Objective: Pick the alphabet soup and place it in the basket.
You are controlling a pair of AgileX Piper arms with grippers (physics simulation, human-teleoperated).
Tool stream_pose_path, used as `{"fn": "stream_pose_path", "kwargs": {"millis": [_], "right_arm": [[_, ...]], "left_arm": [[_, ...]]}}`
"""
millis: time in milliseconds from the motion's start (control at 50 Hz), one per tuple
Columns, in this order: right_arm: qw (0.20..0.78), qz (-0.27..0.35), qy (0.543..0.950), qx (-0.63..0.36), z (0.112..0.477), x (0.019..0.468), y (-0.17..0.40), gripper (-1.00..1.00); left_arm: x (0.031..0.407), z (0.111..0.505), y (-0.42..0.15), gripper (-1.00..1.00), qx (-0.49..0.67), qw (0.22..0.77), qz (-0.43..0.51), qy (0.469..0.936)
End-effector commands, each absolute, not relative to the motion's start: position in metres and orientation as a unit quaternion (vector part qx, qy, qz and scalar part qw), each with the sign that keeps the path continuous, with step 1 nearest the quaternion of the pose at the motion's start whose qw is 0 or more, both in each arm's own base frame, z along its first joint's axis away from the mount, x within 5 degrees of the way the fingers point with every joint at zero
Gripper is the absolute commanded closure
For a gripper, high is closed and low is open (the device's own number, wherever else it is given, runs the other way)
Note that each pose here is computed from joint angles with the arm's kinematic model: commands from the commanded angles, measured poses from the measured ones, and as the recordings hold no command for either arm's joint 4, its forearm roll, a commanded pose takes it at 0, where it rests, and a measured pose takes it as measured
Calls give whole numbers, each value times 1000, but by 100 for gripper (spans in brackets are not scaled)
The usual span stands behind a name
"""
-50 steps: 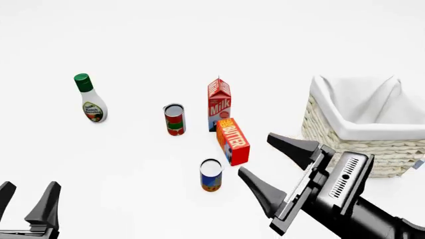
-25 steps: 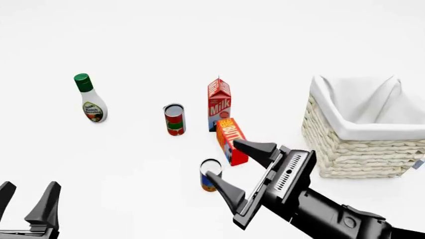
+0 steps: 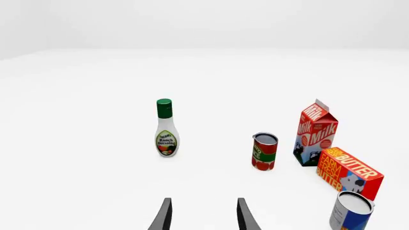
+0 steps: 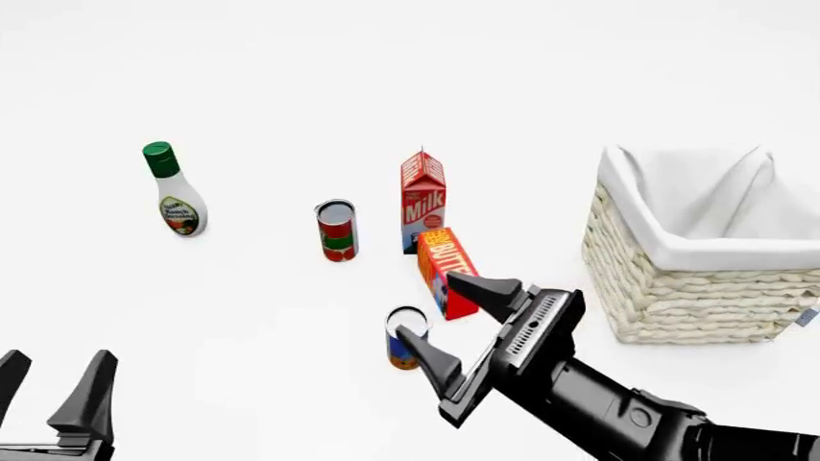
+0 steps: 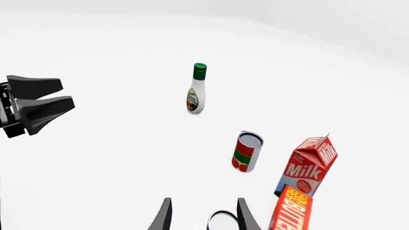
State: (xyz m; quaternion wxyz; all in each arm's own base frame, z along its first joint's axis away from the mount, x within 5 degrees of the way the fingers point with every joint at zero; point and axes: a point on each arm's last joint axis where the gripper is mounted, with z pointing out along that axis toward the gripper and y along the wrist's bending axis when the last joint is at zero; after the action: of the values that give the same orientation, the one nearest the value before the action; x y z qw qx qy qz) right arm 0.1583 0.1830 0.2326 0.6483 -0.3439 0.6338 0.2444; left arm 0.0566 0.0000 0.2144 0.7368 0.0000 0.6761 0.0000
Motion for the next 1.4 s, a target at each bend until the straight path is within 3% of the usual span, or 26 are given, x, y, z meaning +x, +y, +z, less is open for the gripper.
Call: {"fn": "stream_pose_path", "kwargs": {"millis": [20, 1400], "right_arm": [[647, 237, 644, -332, 224, 165, 180, -100], [623, 224, 688, -297, 177, 206, 193, -100]], "left_arm": [[57, 214, 0, -100, 0, 737, 0, 676], [57, 214, 0, -100, 0, 737, 0, 676]]}}
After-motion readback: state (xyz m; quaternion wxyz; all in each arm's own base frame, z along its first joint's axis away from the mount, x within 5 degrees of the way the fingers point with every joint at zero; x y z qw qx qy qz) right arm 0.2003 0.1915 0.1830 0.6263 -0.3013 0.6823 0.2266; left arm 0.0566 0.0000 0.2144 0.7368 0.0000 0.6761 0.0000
